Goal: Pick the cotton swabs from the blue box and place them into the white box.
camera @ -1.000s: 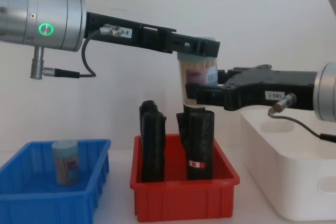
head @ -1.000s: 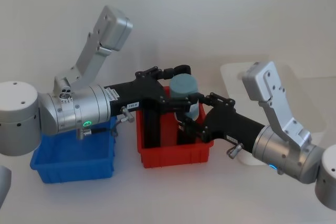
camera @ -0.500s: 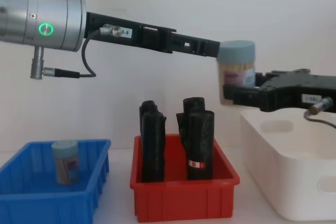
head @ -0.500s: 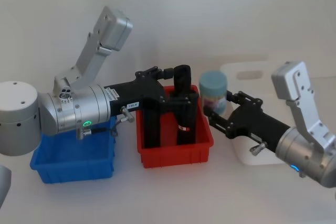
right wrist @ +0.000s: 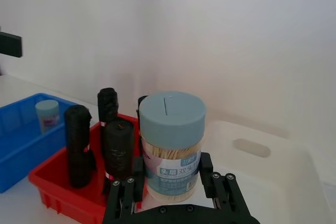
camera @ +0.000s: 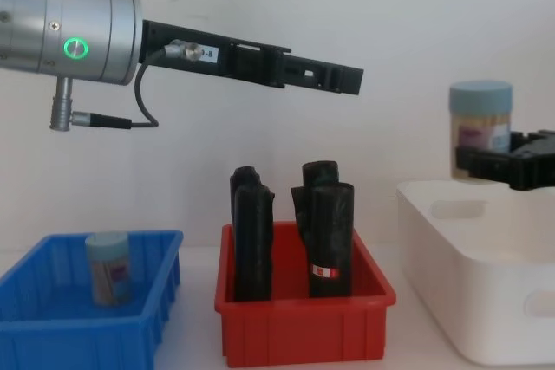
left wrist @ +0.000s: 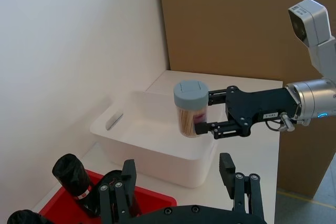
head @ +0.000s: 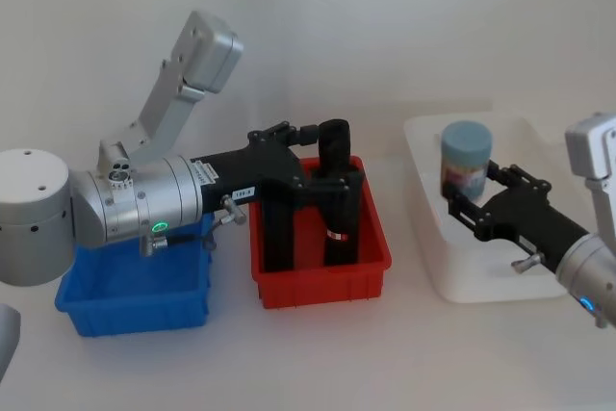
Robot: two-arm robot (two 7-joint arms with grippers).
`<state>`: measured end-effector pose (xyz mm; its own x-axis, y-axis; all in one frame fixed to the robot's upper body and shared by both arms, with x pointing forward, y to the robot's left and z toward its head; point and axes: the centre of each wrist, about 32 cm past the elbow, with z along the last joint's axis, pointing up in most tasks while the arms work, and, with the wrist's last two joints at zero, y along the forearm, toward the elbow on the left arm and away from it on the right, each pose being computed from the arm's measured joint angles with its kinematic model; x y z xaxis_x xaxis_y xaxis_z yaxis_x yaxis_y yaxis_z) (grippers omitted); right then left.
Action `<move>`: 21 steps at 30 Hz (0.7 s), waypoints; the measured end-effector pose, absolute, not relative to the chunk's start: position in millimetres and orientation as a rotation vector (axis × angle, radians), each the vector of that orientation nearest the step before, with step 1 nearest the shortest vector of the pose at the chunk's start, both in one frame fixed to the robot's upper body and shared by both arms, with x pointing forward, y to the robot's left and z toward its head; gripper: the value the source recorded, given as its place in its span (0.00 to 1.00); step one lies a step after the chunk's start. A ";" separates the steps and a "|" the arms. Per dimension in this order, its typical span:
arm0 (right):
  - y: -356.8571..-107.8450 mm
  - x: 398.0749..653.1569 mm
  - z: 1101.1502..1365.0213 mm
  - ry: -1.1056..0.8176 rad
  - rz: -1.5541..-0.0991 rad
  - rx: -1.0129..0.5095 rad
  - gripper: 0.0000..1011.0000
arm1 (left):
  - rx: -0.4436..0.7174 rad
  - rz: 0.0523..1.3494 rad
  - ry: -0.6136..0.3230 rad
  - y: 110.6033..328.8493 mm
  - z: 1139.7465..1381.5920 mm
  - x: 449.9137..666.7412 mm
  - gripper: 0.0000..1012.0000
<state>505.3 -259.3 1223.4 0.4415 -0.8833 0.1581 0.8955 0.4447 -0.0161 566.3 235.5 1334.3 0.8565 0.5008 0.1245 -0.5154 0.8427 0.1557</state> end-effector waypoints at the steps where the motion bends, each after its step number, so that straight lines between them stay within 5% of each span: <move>1: -260.7 505.7 1222.4 -0.129 -1.117 -0.103 0.62 | 0.187 0.537 -0.080 235.5 1334.3 566.3 0.99; 21: -275.8 534.7 1198.5 0.039 -1.262 -0.119 0.62 | 0.187 0.537 -0.080 235.5 1334.3 566.3 0.99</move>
<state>534.7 -275.8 1198.5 0.3046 -0.9518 0.0364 0.9478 0.2990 -0.1110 566.3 235.5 1334.3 0.8565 0.5009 0.1246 -0.5155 0.8426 0.1557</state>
